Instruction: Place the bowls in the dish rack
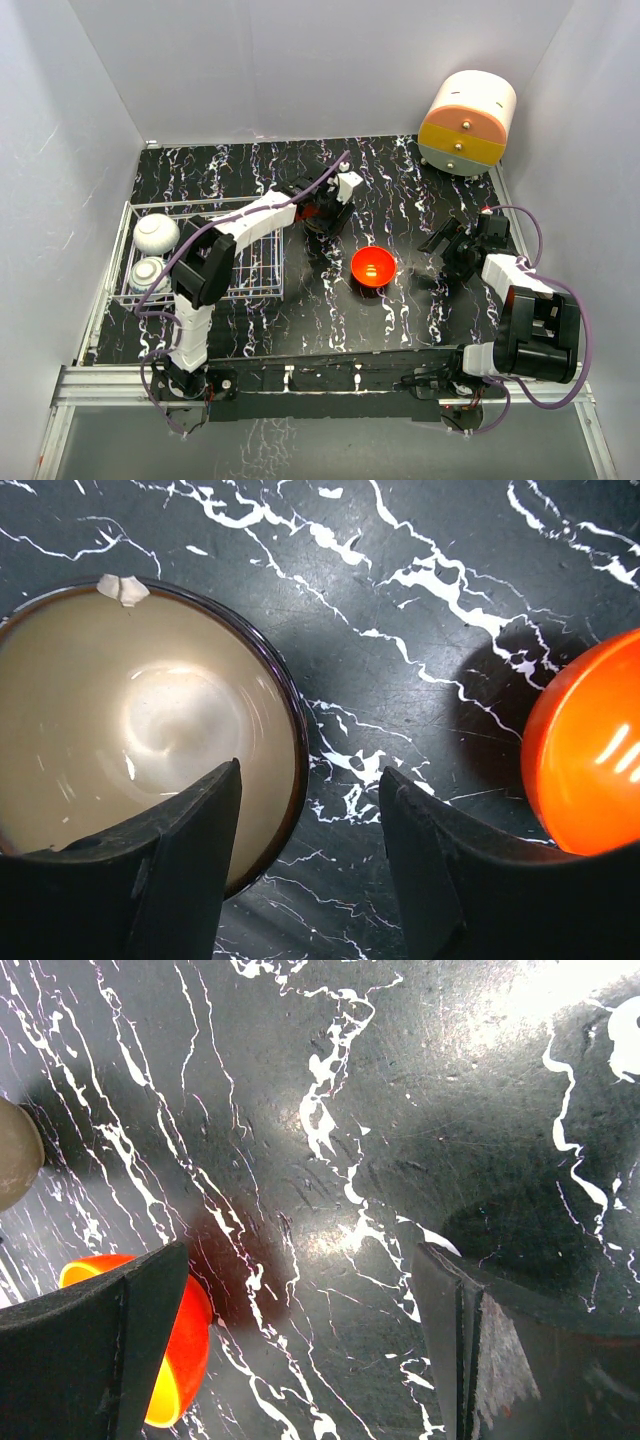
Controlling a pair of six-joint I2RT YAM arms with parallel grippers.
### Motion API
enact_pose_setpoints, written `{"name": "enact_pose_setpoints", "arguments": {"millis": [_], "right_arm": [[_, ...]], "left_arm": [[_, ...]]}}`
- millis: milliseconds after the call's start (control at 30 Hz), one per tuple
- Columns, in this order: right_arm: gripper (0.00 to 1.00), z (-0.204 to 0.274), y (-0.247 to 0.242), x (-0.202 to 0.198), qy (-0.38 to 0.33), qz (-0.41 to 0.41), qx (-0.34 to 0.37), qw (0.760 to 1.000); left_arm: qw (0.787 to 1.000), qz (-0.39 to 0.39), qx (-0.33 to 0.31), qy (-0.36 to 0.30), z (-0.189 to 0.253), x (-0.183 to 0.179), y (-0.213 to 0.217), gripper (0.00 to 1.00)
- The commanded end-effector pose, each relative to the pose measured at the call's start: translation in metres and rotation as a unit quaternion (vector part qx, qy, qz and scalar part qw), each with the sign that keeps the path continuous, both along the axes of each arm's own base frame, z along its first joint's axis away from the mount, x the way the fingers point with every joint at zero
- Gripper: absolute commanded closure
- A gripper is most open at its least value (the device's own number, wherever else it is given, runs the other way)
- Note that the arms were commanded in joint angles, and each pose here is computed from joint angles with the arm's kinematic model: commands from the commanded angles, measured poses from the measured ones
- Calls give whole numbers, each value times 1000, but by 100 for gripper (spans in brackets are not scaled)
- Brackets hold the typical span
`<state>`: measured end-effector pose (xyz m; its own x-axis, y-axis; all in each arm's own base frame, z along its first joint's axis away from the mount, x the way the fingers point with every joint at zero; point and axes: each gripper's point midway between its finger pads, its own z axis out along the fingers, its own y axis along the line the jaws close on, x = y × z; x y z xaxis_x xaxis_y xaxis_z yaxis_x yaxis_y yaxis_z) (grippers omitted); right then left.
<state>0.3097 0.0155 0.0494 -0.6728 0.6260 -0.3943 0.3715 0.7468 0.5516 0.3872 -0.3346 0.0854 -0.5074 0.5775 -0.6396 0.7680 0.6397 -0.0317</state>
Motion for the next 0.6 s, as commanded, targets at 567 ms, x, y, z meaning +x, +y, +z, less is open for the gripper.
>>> {"name": "enact_pose_setpoints", "arguments": {"millis": [567], "right_arm": [[2, 4, -5, 10, -25, 0, -7, 1000]], "left_arm": [[999, 4, -25, -23, 34, 4, 0, 50]]}}
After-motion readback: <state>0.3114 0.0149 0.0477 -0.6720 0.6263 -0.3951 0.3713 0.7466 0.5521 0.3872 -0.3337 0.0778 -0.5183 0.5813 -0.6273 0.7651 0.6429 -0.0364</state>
